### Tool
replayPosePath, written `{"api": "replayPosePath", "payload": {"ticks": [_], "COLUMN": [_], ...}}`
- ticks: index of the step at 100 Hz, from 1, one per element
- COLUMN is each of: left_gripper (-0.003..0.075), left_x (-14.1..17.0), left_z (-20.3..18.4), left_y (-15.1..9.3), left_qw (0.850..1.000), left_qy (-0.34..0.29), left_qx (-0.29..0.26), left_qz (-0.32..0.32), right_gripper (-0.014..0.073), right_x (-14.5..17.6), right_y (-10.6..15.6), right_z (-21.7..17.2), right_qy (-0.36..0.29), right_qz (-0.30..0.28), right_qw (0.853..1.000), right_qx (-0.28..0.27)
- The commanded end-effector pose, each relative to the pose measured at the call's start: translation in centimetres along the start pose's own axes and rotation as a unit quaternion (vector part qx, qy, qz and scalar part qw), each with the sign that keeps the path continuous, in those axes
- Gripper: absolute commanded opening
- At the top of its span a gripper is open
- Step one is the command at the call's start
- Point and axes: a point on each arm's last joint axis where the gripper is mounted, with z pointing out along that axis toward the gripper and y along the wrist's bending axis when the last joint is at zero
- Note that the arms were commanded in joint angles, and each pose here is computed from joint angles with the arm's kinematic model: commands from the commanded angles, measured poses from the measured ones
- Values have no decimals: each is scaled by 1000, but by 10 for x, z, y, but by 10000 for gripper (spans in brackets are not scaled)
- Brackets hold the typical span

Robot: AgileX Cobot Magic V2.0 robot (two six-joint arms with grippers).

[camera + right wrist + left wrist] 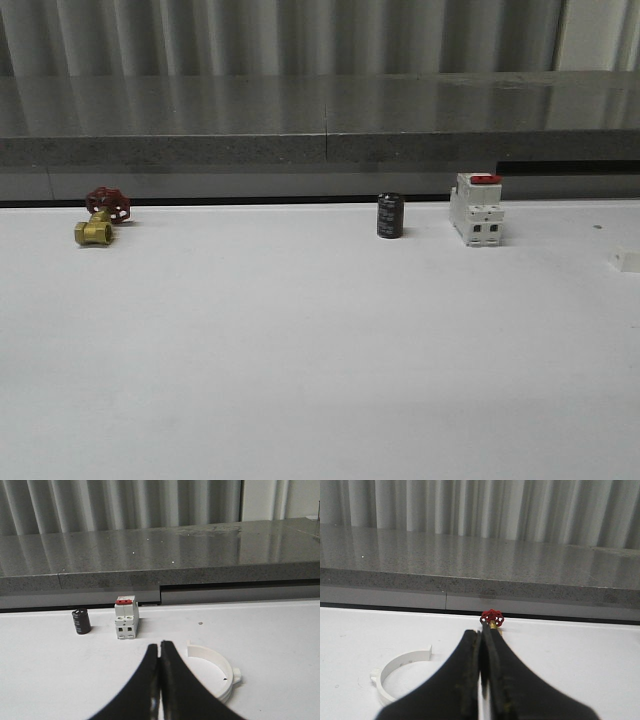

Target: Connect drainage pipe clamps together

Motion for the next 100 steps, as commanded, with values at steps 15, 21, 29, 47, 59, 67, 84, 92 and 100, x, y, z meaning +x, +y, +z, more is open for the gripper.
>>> {"api": "replayPosePath", "payload": {"ticks": [15, 21, 29, 47, 59, 67, 84, 92, 100], "left_gripper": [-20, -20, -20, -20, -20, -20, -20, -20, -20], "left_x": [7, 5, 0, -26, -50, -67, -97, -106, -111], "left_z": [-1, -1, -2, -4, -1, 4, 25, 40, 52], "left_y": [1, 0, 0, -3, -6, -8, -12, -13, -13], "left_qw": [999, 999, 999, 998, 999, 999, 984, 976, 971], "left_qy": [-34, -43, -53, -58, -16, 41, 175, 214, 234], "left_qx": [5, 7, 8, 9, 4, -4, -25, -30, -33], "left_qz": [-8, -8, -8, -20, -34, -32, -26, -26, -26], "right_gripper": [-67, -67, -67, -67, -67, -67, -67, -67, -67], "right_x": [-15, -15, -15, -15, -15, -15, -15, -15, -15], "right_y": [2, 2, 2, 2, 2, 2, 2, 2, 2], "right_z": [-2, -2, -2, -2, -2, -2, -2, -2, -2], "right_qy": [-58, -58, -58, -58, -58, -58, -58, -58, -58], "right_qz": [-5, -5, -5, -5, -5, -5, -5, -5, -5], "right_qw": [998, 998, 998, 998, 998, 998, 998, 998, 998], "right_qx": [-7, -7, -7, -7, -7, -7, -7, -7, -7]}}
